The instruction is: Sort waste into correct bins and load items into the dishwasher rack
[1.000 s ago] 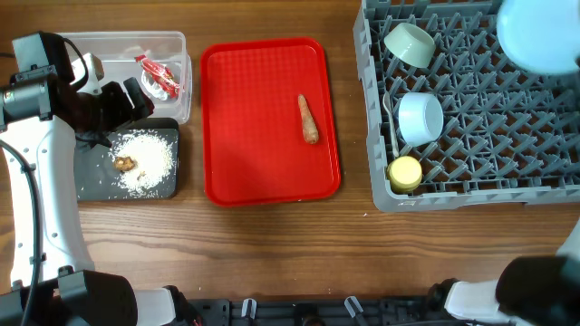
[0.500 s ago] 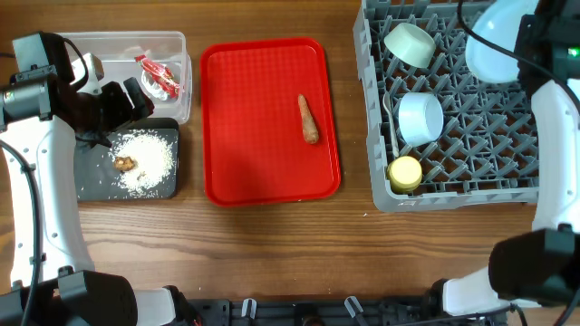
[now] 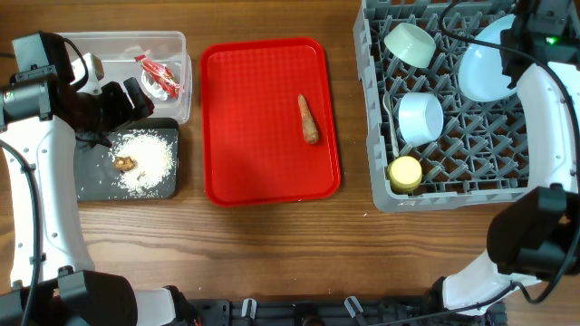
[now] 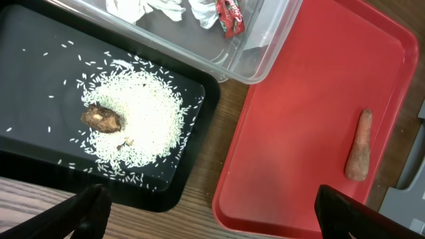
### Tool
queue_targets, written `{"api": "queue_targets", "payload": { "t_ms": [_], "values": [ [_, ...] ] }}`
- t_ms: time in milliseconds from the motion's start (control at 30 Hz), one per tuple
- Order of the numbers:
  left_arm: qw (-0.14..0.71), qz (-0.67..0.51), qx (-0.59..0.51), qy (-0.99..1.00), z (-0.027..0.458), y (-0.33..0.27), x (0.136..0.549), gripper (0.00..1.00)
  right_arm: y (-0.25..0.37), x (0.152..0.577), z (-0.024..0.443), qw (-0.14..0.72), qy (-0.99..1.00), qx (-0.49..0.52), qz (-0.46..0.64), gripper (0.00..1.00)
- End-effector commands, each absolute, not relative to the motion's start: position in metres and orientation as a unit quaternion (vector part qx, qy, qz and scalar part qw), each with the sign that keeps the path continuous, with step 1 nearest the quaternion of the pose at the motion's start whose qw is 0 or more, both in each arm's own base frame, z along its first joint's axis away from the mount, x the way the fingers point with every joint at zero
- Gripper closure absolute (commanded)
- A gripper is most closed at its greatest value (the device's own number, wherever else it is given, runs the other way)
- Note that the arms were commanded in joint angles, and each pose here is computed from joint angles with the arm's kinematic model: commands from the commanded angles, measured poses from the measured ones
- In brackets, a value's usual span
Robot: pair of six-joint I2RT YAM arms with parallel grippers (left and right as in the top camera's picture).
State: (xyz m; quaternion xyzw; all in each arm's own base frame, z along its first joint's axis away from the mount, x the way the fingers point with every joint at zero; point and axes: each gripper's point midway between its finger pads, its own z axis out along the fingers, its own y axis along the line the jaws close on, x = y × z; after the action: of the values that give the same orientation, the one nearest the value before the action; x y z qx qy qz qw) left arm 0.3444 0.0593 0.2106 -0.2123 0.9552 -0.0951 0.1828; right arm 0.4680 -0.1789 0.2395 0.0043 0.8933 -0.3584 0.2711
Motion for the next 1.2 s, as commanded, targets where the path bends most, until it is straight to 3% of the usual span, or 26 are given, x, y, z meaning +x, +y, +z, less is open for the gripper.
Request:
{"api": "queue_targets", "payload": {
  "t_ms": [0,333,433,467,500,567,867,1167],
  "values": [
    [0.193,-0.095,-0.214,0.953,0.217,0.061,0.343,0.0,-0.165,0.48,0.226,0.253,0.894,-0.056,-0.366,0.96],
    [0.193,-0.095,-0.214,0.953,0.217,0.061,0.343,0.0,-0.124,0.504,0.227,0.256,0.873,-0.172,-0.378,0.95],
    [0.193,-0.095,-0.214,0.953,0.217,0.061,0.343,0.0,-0.107,0.508,0.226,0.258,0.868,-0.205,-0.371,0.87],
    [0.193,-0.095,-0.214,0.953,0.217,0.061,0.343,0.0,-0.102,0.51,0.225,0.261,0.868,-0.21,-0.368,0.76],
    [0.193,-0.095,-0.214,0.953,0.217,0.061,0.343,0.0,-0.095,0.512,0.224,0.267,0.868,-0.218,-0.358,0.46],
    [0.193,-0.095,-0.214,0.953,0.217,0.061,0.343,0.0,-0.085,0.514,0.222,0.275,0.869,-0.225,-0.344,0.01],
    [0.193,-0.095,-0.214,0.953,0.217,0.061,0.343,0.0,-0.078,0.511,0.22,0.33,0.902,-0.072,-0.269,0.0],
    [0.193,-0.095,-0.214,0.953,0.217,0.061,0.343,0.0,-0.046,0.476,0.257,0.362,0.916,-0.063,-0.163,0.0]
  ]
}}
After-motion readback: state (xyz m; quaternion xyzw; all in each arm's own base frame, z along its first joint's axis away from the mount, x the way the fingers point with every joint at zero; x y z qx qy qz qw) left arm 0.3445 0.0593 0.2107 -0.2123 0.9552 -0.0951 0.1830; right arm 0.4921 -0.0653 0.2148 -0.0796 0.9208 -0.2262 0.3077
